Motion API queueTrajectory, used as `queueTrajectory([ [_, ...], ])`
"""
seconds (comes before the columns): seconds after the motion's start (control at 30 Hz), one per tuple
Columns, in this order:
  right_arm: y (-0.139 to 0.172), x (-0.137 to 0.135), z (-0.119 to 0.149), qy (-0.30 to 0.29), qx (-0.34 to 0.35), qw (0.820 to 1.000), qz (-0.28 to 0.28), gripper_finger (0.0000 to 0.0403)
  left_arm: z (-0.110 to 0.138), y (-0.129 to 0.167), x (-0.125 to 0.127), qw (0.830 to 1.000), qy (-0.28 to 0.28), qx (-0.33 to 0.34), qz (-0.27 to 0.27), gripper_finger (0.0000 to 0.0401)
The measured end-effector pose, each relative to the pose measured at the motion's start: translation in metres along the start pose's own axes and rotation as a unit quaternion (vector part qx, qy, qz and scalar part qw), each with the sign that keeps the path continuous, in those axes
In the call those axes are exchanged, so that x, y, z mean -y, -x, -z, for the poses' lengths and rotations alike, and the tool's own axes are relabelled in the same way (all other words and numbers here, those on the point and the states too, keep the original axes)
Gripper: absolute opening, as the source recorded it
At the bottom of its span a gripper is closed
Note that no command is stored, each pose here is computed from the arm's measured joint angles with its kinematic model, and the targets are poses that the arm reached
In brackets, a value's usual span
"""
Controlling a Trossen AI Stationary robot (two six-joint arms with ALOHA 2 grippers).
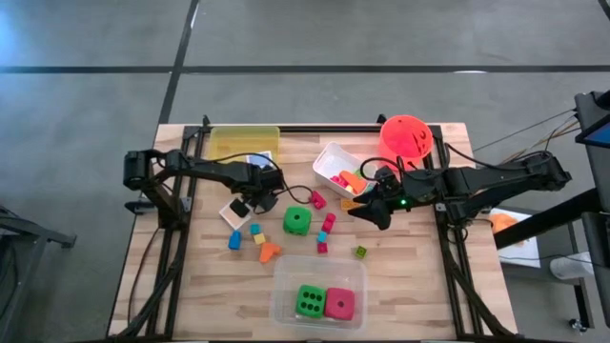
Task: Pick & Place Toys
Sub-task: Put the green game piece into the white bin
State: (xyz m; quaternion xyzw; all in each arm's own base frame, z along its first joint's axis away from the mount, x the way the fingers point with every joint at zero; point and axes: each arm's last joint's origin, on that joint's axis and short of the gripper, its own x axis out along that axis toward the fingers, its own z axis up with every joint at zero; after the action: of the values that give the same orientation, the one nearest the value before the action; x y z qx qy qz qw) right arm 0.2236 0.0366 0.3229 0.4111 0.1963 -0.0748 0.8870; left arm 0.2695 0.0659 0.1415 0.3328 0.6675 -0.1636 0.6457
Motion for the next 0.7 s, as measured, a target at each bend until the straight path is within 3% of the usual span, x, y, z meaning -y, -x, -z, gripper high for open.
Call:
queueTrajectory([
  [0.3,0.000,0.000,0.000,0.001,0.000,1.000,0.000,0.0337,-0.001,0.012,-0.005,0.997,0.078,-0.015,0.006,0.0040],
  [0.5,0.000,0.000,0.000,0.004,0.000,1.000,0.000,0.0337,0.004,0.030,-0.005,0.997,0.022,-0.035,0.061,0.0038],
  [0.7,0.000,0.000,0.000,0.005,0.000,1.000,0.000,0.0337,0.008,0.038,-0.006,0.996,0.071,-0.021,0.051,0.0074],
])
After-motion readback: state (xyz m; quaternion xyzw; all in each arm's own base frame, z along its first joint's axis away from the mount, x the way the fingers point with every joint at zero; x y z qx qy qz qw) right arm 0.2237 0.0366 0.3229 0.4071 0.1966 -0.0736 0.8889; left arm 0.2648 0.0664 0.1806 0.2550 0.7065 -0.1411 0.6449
